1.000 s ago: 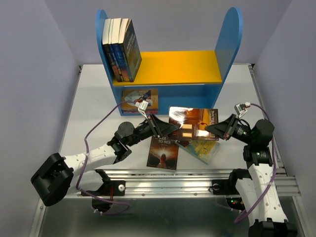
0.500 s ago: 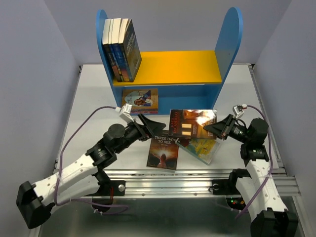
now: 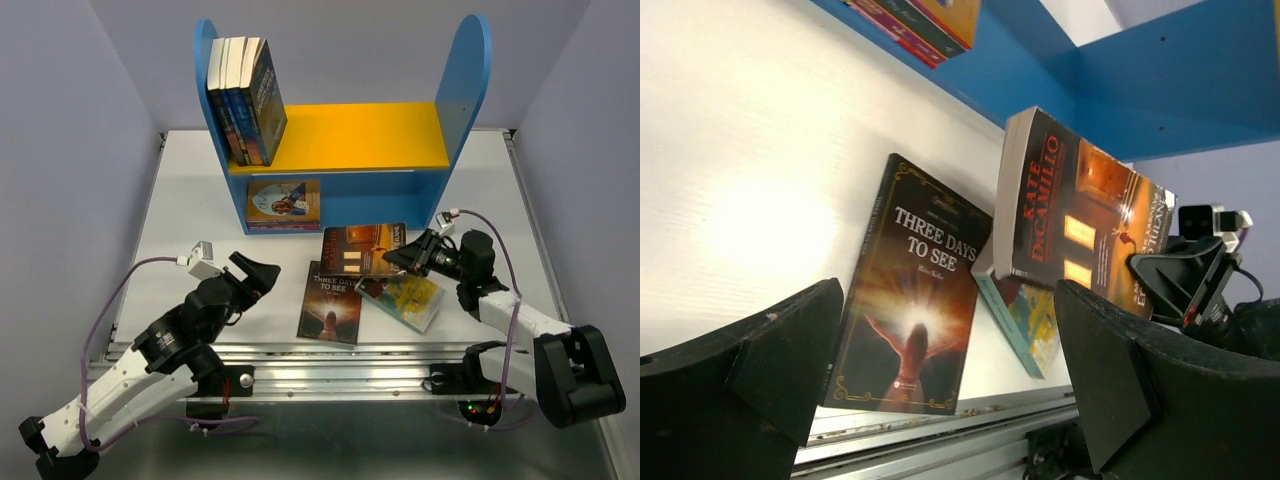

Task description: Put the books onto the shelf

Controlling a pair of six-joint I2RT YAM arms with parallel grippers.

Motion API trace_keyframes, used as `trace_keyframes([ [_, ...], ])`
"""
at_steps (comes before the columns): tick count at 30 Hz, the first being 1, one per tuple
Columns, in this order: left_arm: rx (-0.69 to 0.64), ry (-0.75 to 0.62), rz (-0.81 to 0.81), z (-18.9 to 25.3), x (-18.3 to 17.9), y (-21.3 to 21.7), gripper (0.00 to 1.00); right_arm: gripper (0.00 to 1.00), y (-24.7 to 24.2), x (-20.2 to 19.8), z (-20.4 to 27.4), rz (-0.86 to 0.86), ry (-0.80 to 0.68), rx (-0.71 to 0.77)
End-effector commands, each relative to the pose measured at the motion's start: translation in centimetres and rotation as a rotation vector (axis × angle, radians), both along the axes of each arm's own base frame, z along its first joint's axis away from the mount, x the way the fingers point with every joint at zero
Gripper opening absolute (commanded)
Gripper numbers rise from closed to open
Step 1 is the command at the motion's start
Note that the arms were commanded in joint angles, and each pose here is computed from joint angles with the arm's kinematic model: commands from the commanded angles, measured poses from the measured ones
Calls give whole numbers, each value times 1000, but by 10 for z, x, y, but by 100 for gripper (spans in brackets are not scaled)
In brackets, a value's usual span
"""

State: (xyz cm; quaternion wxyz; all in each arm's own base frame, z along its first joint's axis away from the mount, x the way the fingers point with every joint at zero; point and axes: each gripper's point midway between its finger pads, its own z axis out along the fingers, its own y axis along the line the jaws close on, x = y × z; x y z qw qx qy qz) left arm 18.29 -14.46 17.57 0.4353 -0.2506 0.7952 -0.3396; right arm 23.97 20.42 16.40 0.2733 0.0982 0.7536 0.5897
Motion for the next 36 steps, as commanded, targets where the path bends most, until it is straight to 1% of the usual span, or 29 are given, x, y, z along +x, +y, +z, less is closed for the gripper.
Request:
trace_keyframes([
  [1,40,5,84,-7,5,17,99,1,7,38,57,-82,-340,32],
  [2,45,-3,83,-5,6,17,99,1,10,45,49,-88,-325,20],
  [4,51,-13,84,-1,7,17,99,1,16,52,57,-84,-370,37],
  [5,65,-23,88,2,8,19,99,1,24,56,49,-74,-361,30],
  [7,82,-16,98,1,8,22,99,1,31,61,50,-69,-389,35],
  [9,99,-13,116,0,9,26,99,1,37,69,44,-69,-384,37],
  [11,106,-11,130,1,9,30,99,1,40,71,56,-77,-453,76],
  [15,98,-31,130,5,8,32,99,1,47,82,65,-82,-498,109],
  [20,102,-29,128,3,8,32,99,1,59,97,56,-75,-494,97],
  [26,165,31,144,-13,13,30,99,1,72,114,52,-70,-483,102],
  [32,157,0,153,-4,19,28,99,1,89,124,45,-66,-462,107],
  [36,161,10,166,-9,21,29,99,1,99,132,38,-69,-449,111],
])
